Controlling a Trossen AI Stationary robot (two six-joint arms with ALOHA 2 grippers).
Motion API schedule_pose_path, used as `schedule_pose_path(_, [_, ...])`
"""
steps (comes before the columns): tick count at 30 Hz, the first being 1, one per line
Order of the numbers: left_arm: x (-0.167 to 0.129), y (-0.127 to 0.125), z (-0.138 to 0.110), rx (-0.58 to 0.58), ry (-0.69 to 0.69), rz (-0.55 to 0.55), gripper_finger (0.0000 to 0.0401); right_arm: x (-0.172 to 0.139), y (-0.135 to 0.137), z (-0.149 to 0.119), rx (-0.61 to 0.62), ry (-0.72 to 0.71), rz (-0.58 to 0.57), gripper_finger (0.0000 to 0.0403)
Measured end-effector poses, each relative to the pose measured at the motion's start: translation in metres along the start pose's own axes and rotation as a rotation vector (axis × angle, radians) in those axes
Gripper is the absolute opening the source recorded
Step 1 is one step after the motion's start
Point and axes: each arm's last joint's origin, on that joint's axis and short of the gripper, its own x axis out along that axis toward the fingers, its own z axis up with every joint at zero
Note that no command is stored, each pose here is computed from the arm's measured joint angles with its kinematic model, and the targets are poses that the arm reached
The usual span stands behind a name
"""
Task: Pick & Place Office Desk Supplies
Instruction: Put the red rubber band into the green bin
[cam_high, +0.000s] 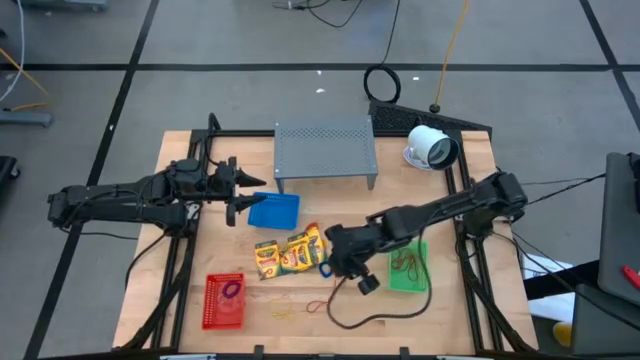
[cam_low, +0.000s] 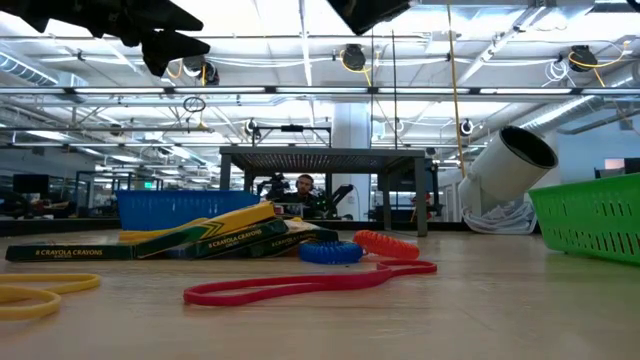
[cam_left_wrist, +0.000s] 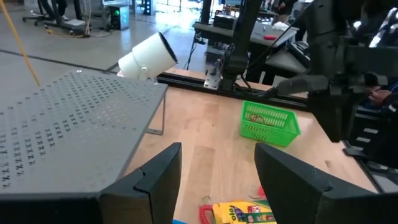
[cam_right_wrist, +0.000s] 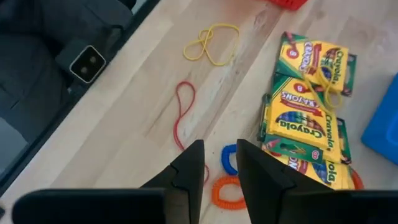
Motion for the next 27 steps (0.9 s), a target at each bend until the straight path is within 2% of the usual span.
schedule_pose_path(3, [0.0,0.0,0.0,0.0,0.0,0.0,0.0214,0.009,0.002,0.016,-0.016,0.035,0.011,0.008])
schedule_pose_path(7, [0.0,0.0,0.0,0.0,0.0,-0.001,0.0214,0.023,0.012,0.035,-0.142,0.11,-0.021,0.0079])
schedule_pose_path(12, [0.0,0.0,0.0,0.001,0.0,-0.001,0.0214,0.042,0.021,0.045,-0.22,0.238,-0.017,0.0079])
schedule_pose_path(19, [0.0,0.0,0.0,0.001,0.0,-0.001,0.0214,0.069,0.043,0.042,-0.242,0.344,0.041,0.0079])
schedule_pose_path(27, [0.0,0.0,0.0,0.002,0.0,-0.001,0.0214,0.092,0.055,0.038,-0.217,0.361,0.048,0.0079])
